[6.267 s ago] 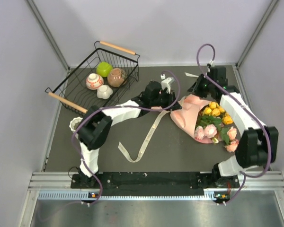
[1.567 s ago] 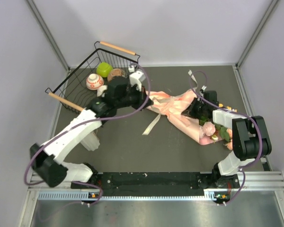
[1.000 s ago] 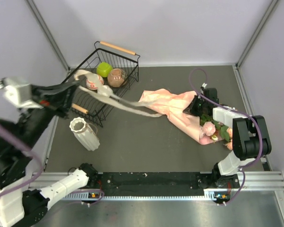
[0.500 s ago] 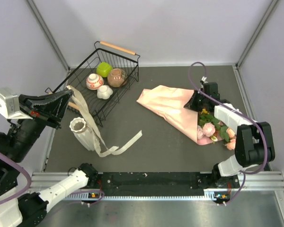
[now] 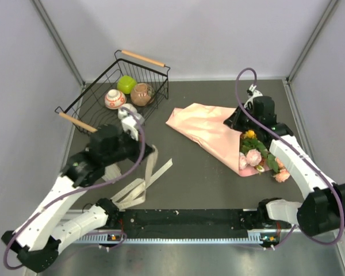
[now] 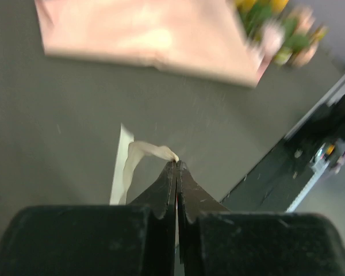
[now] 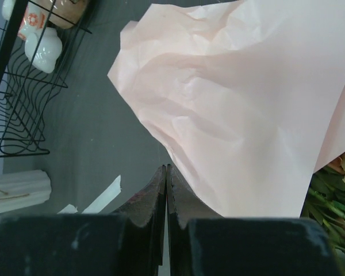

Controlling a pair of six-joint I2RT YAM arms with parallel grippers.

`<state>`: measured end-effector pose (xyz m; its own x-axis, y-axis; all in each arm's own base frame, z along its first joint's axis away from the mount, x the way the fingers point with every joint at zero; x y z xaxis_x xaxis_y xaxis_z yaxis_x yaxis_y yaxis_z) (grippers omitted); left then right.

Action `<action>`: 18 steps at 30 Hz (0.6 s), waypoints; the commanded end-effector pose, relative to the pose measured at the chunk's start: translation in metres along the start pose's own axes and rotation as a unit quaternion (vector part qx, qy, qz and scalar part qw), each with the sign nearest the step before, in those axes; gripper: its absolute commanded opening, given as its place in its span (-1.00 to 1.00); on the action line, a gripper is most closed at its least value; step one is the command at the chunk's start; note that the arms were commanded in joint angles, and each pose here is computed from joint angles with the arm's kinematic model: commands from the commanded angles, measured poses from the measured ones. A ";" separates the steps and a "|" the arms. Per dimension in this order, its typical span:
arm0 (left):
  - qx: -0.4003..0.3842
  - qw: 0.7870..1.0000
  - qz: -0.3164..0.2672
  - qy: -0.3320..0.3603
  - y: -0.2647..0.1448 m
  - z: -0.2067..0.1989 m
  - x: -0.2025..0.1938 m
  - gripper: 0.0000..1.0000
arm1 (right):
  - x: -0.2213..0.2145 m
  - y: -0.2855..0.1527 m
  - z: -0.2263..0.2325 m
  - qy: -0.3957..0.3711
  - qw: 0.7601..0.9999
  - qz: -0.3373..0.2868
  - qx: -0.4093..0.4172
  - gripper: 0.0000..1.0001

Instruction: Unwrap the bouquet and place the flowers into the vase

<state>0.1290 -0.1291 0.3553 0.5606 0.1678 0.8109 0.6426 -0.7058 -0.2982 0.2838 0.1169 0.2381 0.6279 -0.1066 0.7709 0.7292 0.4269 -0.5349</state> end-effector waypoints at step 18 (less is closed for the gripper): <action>0.100 0.976 0.159 -0.107 0.091 0.080 -0.122 -0.69 | -0.003 -0.022 -0.013 -0.013 1.000 -0.010 -0.026 -0.85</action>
<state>0.1518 -0.1542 0.1828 0.8602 0.0903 0.5018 0.4528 -0.5876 -0.6705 0.2558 0.1060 0.2288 0.6531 -0.0786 0.7532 0.7111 0.4056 -0.5743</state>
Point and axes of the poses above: each gripper's point midway between its finger pads, its own y axis out along the fingers, its own z axis along the line the jaws close on, x = y × z, the point moved 8 cm from there along -y, back along the fingers, and after that the axes turned 14 degrees about -y, right-handed, at the moved point
